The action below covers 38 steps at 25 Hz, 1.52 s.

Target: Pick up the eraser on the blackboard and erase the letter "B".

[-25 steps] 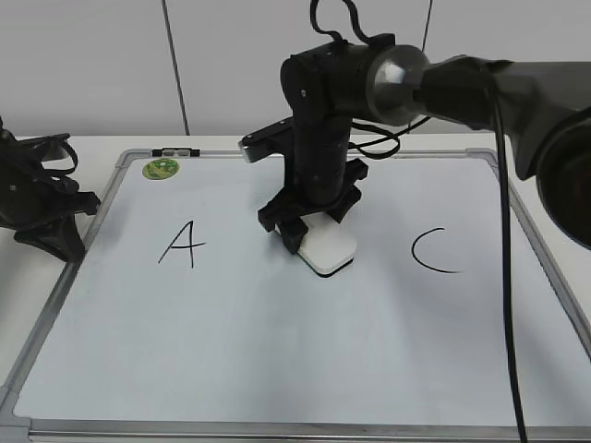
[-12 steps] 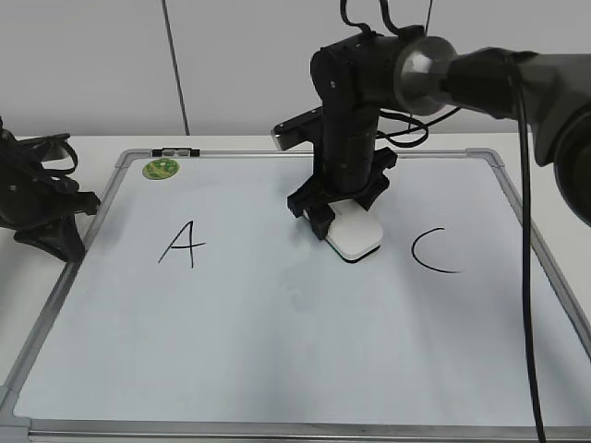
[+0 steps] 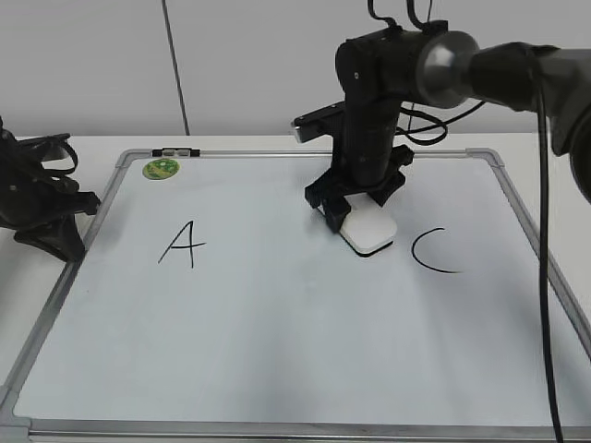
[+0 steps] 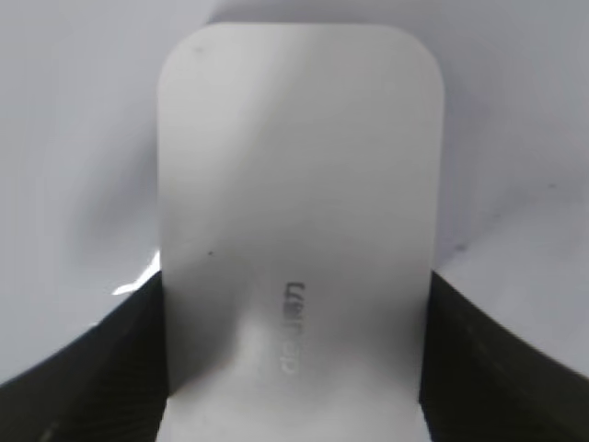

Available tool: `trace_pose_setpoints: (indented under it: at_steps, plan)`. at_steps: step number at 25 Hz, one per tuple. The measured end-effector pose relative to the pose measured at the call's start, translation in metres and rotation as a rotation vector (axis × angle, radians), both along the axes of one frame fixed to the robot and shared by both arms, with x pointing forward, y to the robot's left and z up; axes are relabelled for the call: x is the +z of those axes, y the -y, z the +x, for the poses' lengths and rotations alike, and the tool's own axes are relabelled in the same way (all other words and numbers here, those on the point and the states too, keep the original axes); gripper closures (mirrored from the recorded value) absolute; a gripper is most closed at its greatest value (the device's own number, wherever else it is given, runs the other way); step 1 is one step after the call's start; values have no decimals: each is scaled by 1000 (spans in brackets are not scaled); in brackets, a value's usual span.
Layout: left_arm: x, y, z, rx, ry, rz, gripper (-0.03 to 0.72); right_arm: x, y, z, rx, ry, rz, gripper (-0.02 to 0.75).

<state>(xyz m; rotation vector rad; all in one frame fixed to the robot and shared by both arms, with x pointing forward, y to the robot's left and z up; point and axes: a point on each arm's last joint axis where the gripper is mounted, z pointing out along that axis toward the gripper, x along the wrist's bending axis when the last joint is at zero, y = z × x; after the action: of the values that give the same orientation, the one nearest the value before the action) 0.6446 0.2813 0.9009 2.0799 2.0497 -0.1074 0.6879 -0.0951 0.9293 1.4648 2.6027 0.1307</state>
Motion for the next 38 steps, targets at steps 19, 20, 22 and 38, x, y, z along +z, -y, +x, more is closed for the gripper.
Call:
trace_pose_setpoints:
  at_steps: [19, 20, 22, 38]
  plan:
    - [0, 0, 0, 0, 0, 0, 677, 103, 24, 4, -45, 159, 93, 189]
    - [0, 0, 0, 0, 0, 0, 677, 107, 27, 2, -50, 162, 101, 189]
    - [0, 0, 0, 0, 0, 0, 677, 117, 35, -1, -56, 168, 109, 189]
    - [0, 0, 0, 0, 2, 0, 676, 138, 138, -53, -278, 53, 155, 189]
